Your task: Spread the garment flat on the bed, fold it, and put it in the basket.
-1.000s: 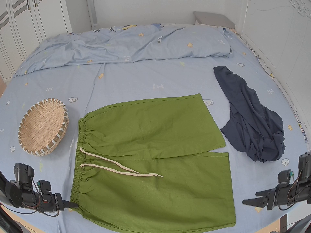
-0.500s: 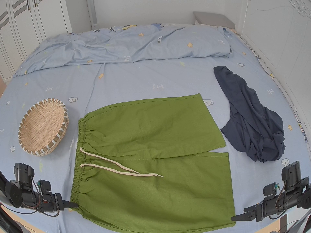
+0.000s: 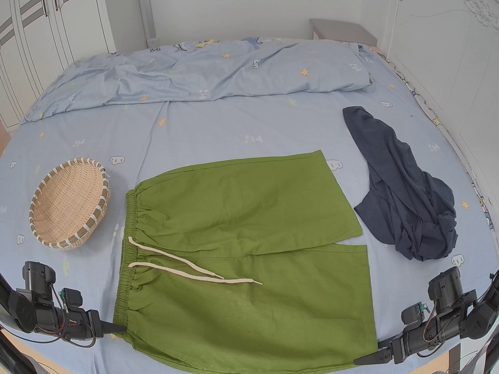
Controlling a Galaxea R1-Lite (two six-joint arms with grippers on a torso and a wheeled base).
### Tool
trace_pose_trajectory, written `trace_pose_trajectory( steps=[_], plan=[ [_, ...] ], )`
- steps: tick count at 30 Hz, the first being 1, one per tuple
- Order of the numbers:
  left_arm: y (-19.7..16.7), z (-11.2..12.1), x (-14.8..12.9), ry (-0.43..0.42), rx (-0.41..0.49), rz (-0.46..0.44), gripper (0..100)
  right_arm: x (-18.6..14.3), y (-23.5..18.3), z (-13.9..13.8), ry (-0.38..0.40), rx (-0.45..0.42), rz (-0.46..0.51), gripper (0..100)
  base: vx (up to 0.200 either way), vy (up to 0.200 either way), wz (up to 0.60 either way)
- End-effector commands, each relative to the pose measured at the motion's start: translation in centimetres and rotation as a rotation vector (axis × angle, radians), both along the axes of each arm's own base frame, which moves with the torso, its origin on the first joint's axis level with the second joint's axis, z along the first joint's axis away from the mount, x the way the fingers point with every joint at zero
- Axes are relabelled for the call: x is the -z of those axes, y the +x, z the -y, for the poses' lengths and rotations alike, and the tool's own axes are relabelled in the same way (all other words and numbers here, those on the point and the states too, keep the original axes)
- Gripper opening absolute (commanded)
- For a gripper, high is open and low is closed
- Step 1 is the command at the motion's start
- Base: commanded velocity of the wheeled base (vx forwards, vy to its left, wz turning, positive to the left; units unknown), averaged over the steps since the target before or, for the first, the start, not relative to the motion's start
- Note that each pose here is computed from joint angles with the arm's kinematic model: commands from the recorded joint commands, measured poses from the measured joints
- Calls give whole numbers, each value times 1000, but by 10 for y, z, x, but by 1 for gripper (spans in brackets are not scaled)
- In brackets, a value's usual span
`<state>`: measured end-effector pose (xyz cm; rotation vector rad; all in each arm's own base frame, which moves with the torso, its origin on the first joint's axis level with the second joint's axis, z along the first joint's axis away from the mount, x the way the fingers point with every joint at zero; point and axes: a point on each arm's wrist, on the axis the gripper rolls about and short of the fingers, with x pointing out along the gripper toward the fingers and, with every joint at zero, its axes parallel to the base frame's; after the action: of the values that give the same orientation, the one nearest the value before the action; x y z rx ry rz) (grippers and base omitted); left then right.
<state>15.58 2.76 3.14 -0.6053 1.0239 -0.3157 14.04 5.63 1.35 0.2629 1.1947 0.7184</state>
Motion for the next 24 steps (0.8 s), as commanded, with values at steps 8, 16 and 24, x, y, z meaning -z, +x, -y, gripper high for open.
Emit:
trace_pose_trajectory(
  steps=[8,16,24],
  plan=[
    [1,0,0,0,0,0,0,5,-10,-5,-16,-49,-66,100,0,0,0],
    [1,0,0,-1,2,-2,0,5,-8,-5,0,-49,-60,100,0,0,0],
    [0,0,1,-1,0,-3,0,5,-7,-6,4,-46,-57,0,0,0,0]
  ],
)
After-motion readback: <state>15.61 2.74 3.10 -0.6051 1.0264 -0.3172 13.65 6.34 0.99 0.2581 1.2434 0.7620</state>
